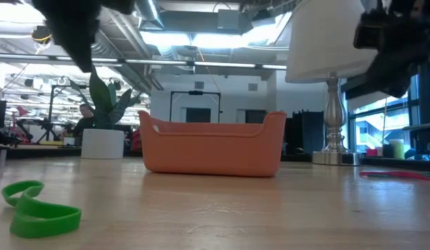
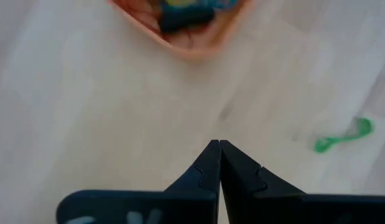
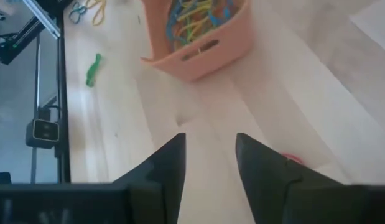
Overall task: Pick and place rubber bands into bin
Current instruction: Put the blue rubber band into the orange bin
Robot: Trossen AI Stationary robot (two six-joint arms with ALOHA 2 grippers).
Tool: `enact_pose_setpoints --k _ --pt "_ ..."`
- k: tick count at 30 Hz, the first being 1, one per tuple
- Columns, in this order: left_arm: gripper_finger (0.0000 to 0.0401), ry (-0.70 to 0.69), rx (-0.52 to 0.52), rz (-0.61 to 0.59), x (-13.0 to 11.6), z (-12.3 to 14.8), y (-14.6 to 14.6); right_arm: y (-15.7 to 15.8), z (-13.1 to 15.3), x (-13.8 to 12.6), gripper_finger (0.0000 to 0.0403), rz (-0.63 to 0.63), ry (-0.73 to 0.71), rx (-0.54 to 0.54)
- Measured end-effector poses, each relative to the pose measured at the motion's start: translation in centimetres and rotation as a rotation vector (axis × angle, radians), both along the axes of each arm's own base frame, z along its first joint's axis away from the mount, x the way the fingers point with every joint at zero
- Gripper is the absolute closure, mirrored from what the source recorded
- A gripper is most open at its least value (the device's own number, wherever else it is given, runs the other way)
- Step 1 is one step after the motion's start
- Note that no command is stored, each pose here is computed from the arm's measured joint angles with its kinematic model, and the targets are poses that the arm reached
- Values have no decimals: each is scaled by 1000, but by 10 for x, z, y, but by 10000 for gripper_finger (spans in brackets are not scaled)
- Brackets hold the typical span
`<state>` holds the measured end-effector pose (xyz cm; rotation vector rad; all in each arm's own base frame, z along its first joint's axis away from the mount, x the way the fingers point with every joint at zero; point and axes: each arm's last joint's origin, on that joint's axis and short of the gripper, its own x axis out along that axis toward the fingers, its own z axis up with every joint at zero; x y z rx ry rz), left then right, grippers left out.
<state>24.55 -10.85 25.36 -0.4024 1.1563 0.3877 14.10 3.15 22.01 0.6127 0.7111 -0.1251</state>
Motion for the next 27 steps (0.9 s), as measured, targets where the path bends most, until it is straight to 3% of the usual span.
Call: enact_pose_setpoints --k 9,17,27 --pt "398 40 -149 215 -15 -15 -50 -2 -19 -10 260 19 17 -27" --pt "398 175 -339 576 -33 -27 -81 -3 -19 -9 260 71 9 -97" --pt "395 260 -304 604 -50 -50 -111 -3 -19 -9 260 77 7 -119"
